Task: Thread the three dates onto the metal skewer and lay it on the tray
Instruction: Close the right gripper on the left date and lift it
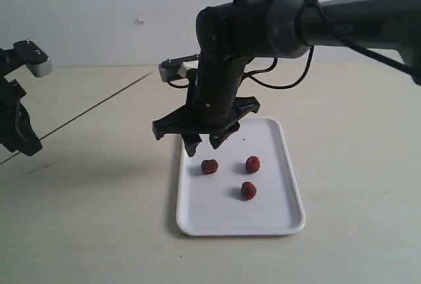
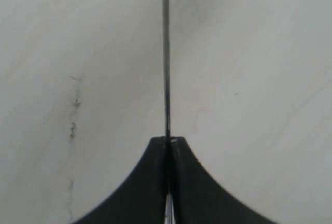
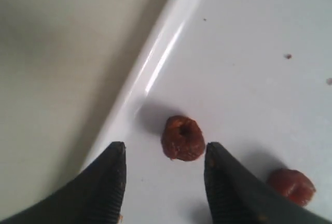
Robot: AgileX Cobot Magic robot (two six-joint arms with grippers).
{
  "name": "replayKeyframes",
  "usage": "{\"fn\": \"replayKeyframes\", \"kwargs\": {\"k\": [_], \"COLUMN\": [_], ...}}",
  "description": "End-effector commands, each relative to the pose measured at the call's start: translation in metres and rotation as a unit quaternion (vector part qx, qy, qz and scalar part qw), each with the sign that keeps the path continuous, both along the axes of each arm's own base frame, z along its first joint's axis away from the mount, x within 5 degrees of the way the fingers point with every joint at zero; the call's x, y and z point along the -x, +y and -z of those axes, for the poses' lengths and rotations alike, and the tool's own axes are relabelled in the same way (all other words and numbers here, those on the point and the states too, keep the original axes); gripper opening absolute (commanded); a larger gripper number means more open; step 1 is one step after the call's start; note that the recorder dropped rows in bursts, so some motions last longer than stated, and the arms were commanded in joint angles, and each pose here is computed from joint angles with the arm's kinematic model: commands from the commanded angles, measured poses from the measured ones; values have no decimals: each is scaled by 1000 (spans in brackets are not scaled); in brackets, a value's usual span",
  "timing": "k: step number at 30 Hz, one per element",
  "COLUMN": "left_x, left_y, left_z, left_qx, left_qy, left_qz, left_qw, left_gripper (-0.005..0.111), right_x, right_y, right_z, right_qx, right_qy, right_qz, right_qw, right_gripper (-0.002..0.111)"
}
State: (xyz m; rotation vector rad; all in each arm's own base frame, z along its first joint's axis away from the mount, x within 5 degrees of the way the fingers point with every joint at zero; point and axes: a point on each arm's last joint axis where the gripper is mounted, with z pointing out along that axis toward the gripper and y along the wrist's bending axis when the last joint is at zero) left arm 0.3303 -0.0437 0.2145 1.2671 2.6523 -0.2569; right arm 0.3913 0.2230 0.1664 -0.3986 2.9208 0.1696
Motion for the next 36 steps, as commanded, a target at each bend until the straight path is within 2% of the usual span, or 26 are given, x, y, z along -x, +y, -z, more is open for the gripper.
{"fn": "replayKeyframes", "kwargs": {"k": [1,12,18,29,32,36], "left_x": [2,1,1,1,1,0], "left_y": [-1,-5,-5,-5,-5,-5], "left_z": [-3,-4,-4,-4,-4,-4], "left_qx": [11,31,32,32,33,33], "left_qy": [0,-10,-10,-10,-10,-12], "left_qz": [-2,10,9,9,9,8], "left_qw": [1000,999,999,999,999,999], "left_gripper": [0,0,0,0,0,0], "right_x": [-3,-3,-5,-9,-9,-9], "right_y": [-7,-1,2,3,3,3], "right_z": [5,21,46,46,46,46], "right_qx": [48,25,23,13,23,27], "right_qy": [-1,22,37,19,13,10], "right_qz": [24,38,43,54,-5,-14], "right_qw": [999,999,998,998,1000,999], "right_gripper": [47,47,47,47,47,47]}}
